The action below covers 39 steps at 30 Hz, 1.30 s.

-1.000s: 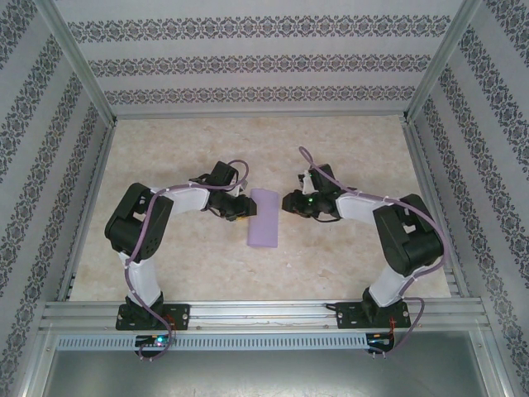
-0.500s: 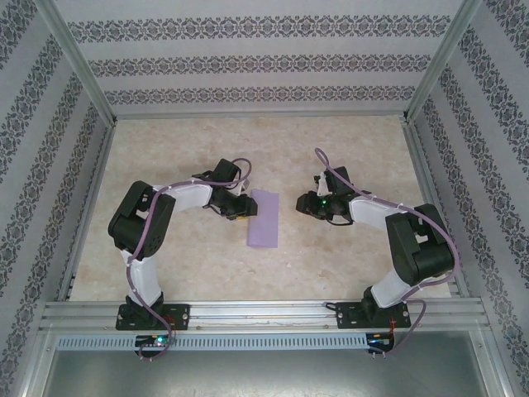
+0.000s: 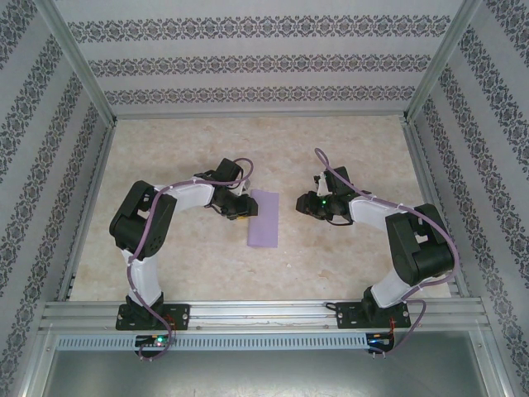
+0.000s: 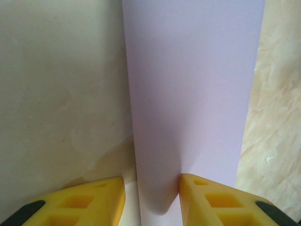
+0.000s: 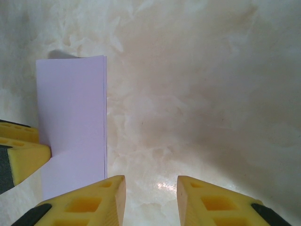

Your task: Fold a paper plane with a square sheet of paper (fold left side to right side)

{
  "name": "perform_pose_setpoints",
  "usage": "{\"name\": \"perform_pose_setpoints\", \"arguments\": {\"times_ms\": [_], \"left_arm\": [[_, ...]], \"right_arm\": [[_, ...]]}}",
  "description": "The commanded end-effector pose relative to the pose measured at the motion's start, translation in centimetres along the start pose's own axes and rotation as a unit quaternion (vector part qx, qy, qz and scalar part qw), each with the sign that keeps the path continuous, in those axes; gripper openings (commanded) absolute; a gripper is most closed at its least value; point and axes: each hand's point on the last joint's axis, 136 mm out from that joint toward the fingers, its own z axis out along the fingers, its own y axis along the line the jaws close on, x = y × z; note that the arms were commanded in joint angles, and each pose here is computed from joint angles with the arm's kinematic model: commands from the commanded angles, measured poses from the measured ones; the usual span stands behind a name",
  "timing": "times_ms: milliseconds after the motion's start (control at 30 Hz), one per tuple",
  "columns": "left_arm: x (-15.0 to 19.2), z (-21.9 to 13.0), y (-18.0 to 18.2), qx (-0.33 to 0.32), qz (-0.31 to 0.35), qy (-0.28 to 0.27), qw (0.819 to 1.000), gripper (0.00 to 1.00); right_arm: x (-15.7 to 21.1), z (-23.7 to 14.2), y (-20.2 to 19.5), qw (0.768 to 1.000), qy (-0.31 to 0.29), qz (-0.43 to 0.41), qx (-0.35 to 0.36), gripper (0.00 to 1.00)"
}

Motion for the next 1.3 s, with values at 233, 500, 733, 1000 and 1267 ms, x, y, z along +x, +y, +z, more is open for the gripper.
{"name": "perform_pose_setpoints", "arguments": {"times_ms": [233, 500, 733, 1000, 1267], "left_arm": [[2.8, 5.6, 3.1, -0.059, 0.010, 0.040, 0.997, 0.40], [2.7, 6.0, 3.3, -0.061, 0.005, 0.039, 0.997, 0.40], [2.9, 6.2, 3.6, -0.064, 0.003, 0.046, 0.997, 0.40], [3.0, 6.2, 3.8, -0.071, 0.007, 0.048, 0.996, 0.40], [3.0, 6.0, 4.1, -0.082, 0.017, 0.050, 0.995, 0.40]], "right_arm": [[0.6, 0.3, 0.3, 1.000, 0.010, -0.008, -0.005, 0.34], [0.8, 0.6, 0.4, 1.000, 0.016, -0.009, -0.006, 0.34], [0.9, 0.8, 0.7, 1.000, 0.021, -0.012, -0.010, 0.34], [1.2, 1.3, 1.1, 0.999, 0.030, -0.016, -0.013, 0.34], [1.4, 1.5, 1.2, 0.999, 0.034, -0.019, -0.013, 0.34]]}}
